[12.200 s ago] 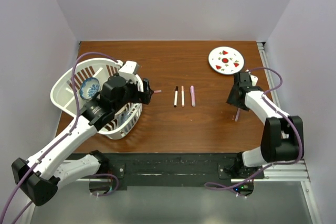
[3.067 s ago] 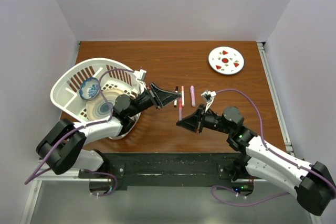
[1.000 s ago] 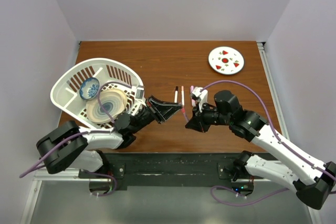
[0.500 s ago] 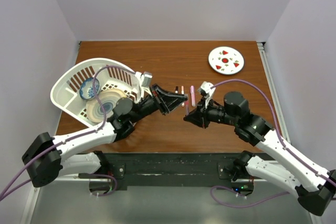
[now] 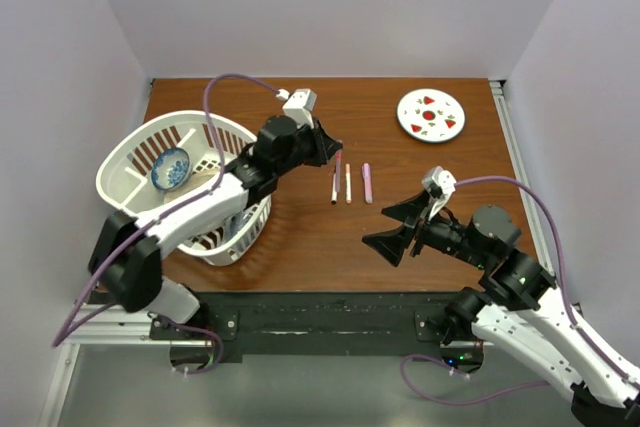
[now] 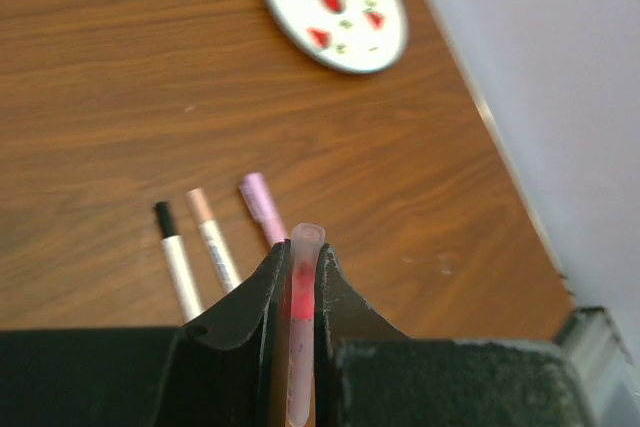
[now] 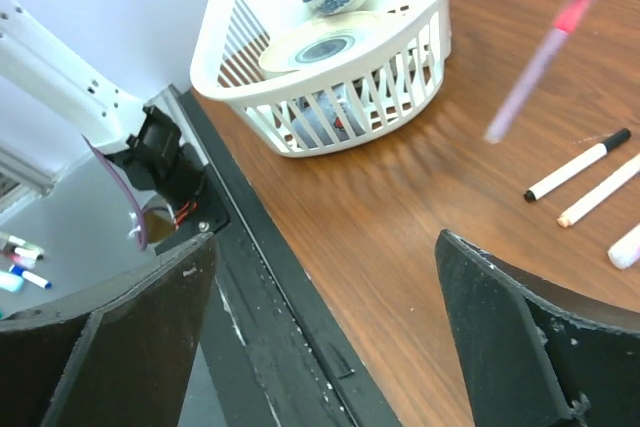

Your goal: Insert the pens into the pen caps

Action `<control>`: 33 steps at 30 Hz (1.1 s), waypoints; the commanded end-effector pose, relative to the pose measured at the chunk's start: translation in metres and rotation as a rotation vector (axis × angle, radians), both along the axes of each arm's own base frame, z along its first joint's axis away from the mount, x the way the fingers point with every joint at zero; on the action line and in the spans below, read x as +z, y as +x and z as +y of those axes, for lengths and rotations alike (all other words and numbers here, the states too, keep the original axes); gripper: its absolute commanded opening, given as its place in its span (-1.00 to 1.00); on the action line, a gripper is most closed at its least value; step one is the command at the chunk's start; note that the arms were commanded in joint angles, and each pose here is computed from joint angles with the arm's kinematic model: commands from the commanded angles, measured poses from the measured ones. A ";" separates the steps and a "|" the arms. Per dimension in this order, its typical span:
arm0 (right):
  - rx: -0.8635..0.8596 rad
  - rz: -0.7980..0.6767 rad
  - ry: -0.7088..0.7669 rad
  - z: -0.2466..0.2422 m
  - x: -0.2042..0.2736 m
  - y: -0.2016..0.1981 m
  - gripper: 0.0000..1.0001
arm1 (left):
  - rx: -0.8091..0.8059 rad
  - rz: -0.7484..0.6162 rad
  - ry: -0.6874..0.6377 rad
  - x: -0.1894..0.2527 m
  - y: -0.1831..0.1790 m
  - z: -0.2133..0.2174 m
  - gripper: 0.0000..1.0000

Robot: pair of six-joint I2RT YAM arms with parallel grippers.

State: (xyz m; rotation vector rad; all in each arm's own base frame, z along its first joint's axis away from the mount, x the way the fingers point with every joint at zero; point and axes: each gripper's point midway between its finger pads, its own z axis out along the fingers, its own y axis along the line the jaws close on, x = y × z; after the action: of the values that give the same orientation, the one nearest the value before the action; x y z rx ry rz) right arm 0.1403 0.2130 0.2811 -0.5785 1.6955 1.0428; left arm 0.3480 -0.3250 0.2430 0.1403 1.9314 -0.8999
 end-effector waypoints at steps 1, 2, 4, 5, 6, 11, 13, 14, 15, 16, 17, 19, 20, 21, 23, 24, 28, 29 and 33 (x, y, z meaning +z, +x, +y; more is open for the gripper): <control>-0.051 0.039 0.005 -0.006 0.006 0.003 0.95 | 0.117 0.130 0.215 -0.074 0.036 0.015 -1.00; -0.052 0.042 0.003 -0.006 0.006 0.002 0.96 | 0.127 0.140 0.230 -0.080 0.041 0.015 -1.00; -0.068 0.042 0.003 -0.009 0.007 0.003 0.97 | 0.172 0.187 0.308 -0.111 0.050 0.022 -1.00; -0.071 0.039 0.004 -0.010 0.007 0.003 0.97 | 0.194 0.186 0.324 -0.114 0.056 0.025 -1.00; -0.071 0.036 0.006 -0.011 0.008 0.002 0.97 | 0.205 0.203 0.349 -0.127 0.059 0.027 -1.00; -0.072 0.036 0.025 -0.011 0.010 0.002 0.97 | 0.210 0.261 0.359 -0.154 0.070 0.027 -1.00; -0.106 0.043 0.032 -0.013 0.006 0.007 0.97 | 0.212 0.280 0.381 -0.168 0.072 0.026 -1.00; -0.114 0.052 0.045 -0.013 0.006 0.007 0.97 | 0.224 0.284 0.389 -0.170 0.075 0.027 -1.00; -0.122 0.050 0.051 -0.014 0.004 0.009 0.97 | 0.236 0.305 0.393 -0.178 0.075 0.029 -1.00; -0.124 0.050 0.061 -0.014 0.004 0.008 0.97 | 0.241 0.312 0.391 -0.181 0.075 0.030 -1.00; -0.129 0.055 0.066 -0.014 0.004 0.008 0.97 | 0.237 0.314 0.384 -0.183 0.075 0.027 -1.00; -0.131 0.062 0.063 -0.015 0.002 0.008 0.97 | 0.241 0.321 0.378 -0.184 0.077 0.027 -0.81; -0.136 0.066 0.059 -0.015 0.000 0.009 0.97 | 0.241 0.329 0.379 -0.185 0.076 0.028 -0.74; -0.136 0.069 0.056 -0.016 0.000 0.008 0.97 | 0.242 0.334 0.375 -0.183 0.077 0.027 -0.65; -0.141 0.074 0.050 -0.016 -0.001 0.009 0.97 | 0.238 0.335 0.369 -0.176 0.078 0.025 -0.44; -0.145 0.078 0.047 -0.017 -0.001 0.009 0.97 | 0.238 0.324 0.353 -0.165 0.078 0.024 -0.38; -0.168 0.095 0.047 -0.018 -0.003 0.012 0.97 | 0.184 0.231 0.258 -0.118 0.079 0.013 -0.04; -0.169 0.097 0.050 -0.018 -0.003 0.012 0.97 | 0.160 0.195 0.220 -0.102 0.079 0.008 0.05; -0.225 0.138 0.030 -0.023 -0.016 0.019 0.97 | 0.085 0.036 0.124 -0.029 0.066 0.005 0.36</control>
State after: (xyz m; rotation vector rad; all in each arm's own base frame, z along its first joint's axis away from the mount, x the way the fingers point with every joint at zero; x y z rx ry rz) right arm 0.1494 0.1954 0.2740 -0.3737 1.7700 1.0043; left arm 0.4112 -0.3087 0.0964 0.0354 2.3122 -0.5358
